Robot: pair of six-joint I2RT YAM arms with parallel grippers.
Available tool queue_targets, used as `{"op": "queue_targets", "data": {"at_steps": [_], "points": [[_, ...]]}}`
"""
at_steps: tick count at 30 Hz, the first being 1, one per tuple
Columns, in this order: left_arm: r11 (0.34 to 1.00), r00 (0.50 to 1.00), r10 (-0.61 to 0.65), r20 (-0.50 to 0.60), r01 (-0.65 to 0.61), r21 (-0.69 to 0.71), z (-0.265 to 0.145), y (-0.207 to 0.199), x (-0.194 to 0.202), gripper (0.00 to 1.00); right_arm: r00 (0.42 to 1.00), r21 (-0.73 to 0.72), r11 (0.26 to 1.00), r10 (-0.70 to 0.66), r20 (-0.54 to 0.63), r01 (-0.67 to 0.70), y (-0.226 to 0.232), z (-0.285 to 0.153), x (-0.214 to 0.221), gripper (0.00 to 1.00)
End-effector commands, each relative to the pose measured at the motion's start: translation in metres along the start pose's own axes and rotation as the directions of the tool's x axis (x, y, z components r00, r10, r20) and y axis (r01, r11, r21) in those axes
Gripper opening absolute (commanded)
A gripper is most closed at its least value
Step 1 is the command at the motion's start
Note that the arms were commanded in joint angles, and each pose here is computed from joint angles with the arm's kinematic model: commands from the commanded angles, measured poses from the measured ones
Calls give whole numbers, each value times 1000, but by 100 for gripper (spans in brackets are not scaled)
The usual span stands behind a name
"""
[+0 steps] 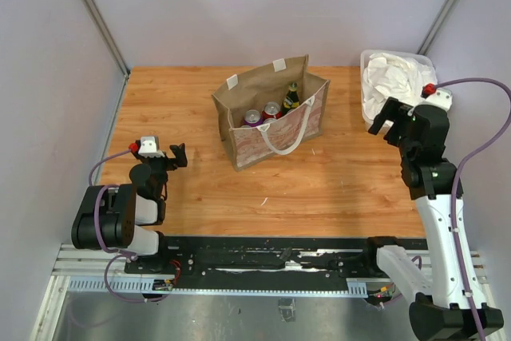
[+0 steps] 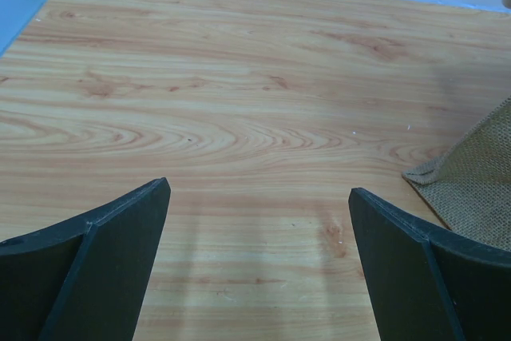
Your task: Take the beverage out of the canvas bag
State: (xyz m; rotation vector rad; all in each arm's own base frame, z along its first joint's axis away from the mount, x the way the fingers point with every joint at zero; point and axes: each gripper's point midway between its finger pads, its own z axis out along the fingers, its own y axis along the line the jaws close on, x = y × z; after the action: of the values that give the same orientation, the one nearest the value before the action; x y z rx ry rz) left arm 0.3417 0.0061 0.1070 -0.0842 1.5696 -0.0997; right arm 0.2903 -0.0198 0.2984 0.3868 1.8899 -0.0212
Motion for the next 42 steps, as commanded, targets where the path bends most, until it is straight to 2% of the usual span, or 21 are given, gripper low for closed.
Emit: {"op": "queue_targets", "data": {"at_steps": [1, 6, 9, 11, 13, 16, 20, 23, 26, 32, 40, 42], "points": [[1000, 999, 22, 41, -22, -4, 3, 1, -11, 100, 997, 29, 996, 81, 12, -81, -5, 0, 5, 99], [1000, 999, 21, 41, -21, -2, 3, 0, -11, 100, 994, 7, 994, 108, -3, -108, 2, 6, 8, 97], [1000, 999, 21, 42, -21, -3, 3, 0, -12, 100, 999, -62, 998, 31, 10, -30, 12, 4, 1, 98], [1000, 999, 21, 41, -21, -4, 3, 1, -11, 100, 998, -169, 985, -25, 64, 35, 27, 1, -5, 98], [1000, 999, 21, 42, -21, -4, 3, 1, -11, 100, 992, -244, 968, -19, 129, 50, 40, -1, -12, 98], [1000, 999, 21, 43, -21, -3, 3, 0, -12, 100, 983, -288, 956, 7, 184, 47, 49, -3, -25, 98], [1000, 999, 22, 42, -22, -3, 3, 0, -11, 100, 993, -264, 963, -24, 112, 53, 49, 5, -25, 99], [1000, 999, 22, 42, -22, -4, 3, 1, -11, 100, 998, -296, 954, -32, 58, 47, 60, 8, -29, 93], [1000, 999, 22, 37, -21, -5, 3, 1, -11, 100, 999, -348, 937, -10, 35, 22, 74, 8, -33, 92], [1000, 999, 22, 38, -21, -4, 3, 1, -11, 100, 995, -388, 916, -98, 35, 104, 112, 6, -39, 92], [999, 997, 12, 71, -9, -36, 0, 5, -24, 100, 967, -500, 830, -242, 75, 246, 184, -4, -37, 94], [999, 999, 11, 35, -9, -48, 3, 6, -30, 100, 964, -511, 822, -257, 62, 252, 193, -2, -36, 92]]}}
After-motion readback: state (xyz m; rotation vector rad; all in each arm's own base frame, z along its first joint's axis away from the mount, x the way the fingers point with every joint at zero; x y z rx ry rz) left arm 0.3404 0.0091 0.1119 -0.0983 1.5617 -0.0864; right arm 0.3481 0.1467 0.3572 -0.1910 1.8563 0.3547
